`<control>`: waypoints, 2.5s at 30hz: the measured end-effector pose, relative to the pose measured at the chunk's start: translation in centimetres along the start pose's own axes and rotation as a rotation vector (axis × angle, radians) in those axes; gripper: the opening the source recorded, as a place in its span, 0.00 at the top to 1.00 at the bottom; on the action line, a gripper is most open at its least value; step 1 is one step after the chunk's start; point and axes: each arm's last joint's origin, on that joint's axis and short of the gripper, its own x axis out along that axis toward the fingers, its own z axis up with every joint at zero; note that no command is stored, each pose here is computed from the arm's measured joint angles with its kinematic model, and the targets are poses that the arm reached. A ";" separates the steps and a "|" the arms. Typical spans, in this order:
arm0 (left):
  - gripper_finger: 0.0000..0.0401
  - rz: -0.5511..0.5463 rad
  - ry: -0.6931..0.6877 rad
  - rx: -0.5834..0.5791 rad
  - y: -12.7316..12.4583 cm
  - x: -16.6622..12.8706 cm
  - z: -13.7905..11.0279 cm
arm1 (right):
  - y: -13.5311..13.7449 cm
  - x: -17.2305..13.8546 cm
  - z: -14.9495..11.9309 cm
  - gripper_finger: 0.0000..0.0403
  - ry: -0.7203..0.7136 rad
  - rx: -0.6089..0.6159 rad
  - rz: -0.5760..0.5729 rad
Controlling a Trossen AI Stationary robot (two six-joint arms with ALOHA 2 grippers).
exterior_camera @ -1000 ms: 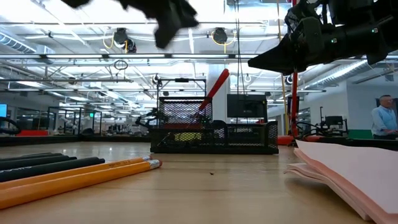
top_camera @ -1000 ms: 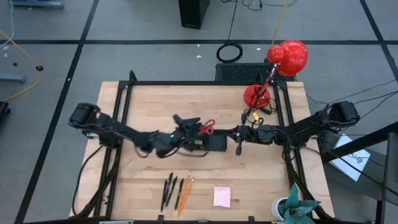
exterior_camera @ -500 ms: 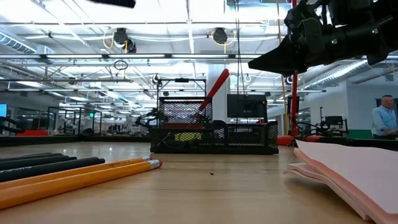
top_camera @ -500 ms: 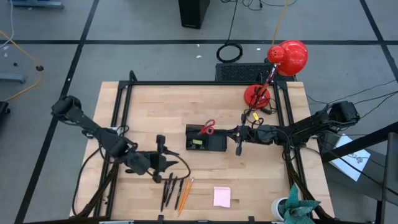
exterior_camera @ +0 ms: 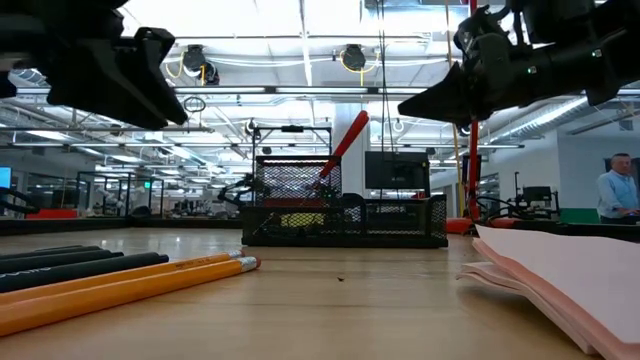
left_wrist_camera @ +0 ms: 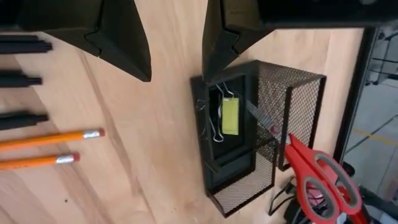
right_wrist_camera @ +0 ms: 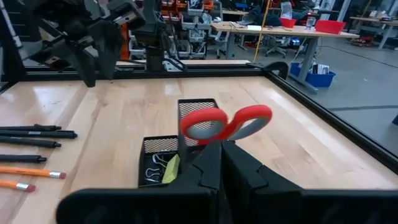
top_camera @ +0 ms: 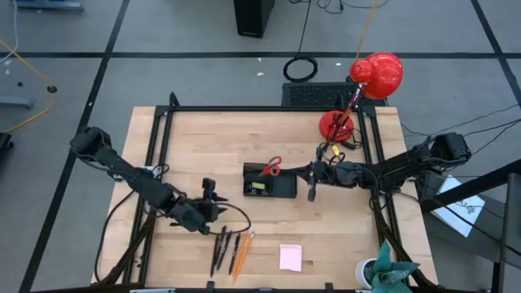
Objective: Pick and place office supplies into organizer
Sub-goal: Put the black pen into the black desk organizer
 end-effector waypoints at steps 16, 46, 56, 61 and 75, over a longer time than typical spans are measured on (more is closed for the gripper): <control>0.63 -0.306 -0.004 -0.428 -1.5 1.0 -2.0 | 0.0 0.0 0.0 0.99 0.000 0.051 0.008; 0.63 -0.263 0.070 -0.515 -5.6 2.4 5.0 | 0.2 0.0 0.4 0.99 -0.042 -0.137 0.083; 0.68 -0.182 0.223 -0.846 -5.0 3.9 10.5 | 0.9 -0.2 -0.3 0.99 0.021 -0.095 0.116; 0.76 -0.077 0.440 -0.934 -4.7 7.2 11.8 | 1.6 -0.6 -1.0 0.99 0.097 -0.083 0.151; 0.66 -0.022 0.626 -0.995 -4.0 11.5 11.0 | 2.4 -0.9 -0.7 0.99 0.064 0.011 0.188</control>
